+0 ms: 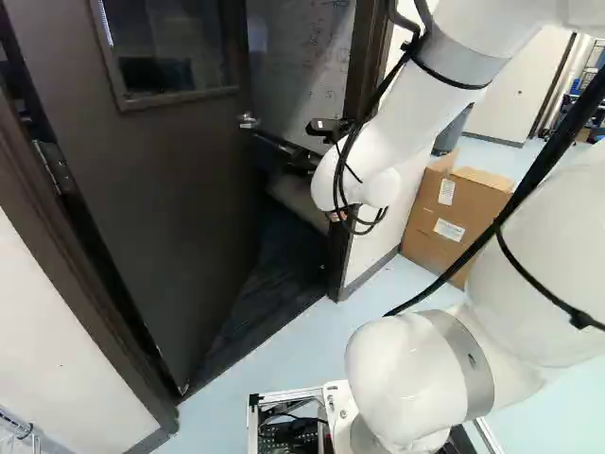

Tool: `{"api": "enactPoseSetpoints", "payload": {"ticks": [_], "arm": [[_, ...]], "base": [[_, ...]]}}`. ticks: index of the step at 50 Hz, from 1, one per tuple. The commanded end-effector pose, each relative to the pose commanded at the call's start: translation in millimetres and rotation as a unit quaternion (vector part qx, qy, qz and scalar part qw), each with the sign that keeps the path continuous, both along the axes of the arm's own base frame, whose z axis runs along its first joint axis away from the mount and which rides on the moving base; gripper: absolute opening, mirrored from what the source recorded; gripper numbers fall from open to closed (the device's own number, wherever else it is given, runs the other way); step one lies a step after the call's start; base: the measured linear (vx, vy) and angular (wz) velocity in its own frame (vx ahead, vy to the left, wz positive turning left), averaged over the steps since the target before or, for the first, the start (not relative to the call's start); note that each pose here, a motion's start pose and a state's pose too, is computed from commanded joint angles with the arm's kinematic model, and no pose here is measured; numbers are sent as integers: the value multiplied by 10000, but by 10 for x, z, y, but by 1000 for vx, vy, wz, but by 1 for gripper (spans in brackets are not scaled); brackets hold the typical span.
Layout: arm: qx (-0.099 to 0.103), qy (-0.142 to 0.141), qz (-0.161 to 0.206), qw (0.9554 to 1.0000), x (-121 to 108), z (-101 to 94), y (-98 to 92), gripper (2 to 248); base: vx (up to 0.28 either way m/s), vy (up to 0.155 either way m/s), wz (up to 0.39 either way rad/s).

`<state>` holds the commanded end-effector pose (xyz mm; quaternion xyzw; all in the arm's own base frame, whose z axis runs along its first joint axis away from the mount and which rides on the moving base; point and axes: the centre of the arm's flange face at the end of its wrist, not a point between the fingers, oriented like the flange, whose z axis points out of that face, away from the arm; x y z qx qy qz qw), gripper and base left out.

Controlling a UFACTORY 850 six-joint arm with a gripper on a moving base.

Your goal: Open the door and move inside

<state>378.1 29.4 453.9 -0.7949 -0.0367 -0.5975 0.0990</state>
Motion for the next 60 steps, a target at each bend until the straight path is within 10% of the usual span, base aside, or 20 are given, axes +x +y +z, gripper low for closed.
{"api": "enactPoseSetpoints", "payload": {"ticks": [60], "arm": [[0,0,0,10000,0,0,0,247]], "base": [[3,6,32]]}}
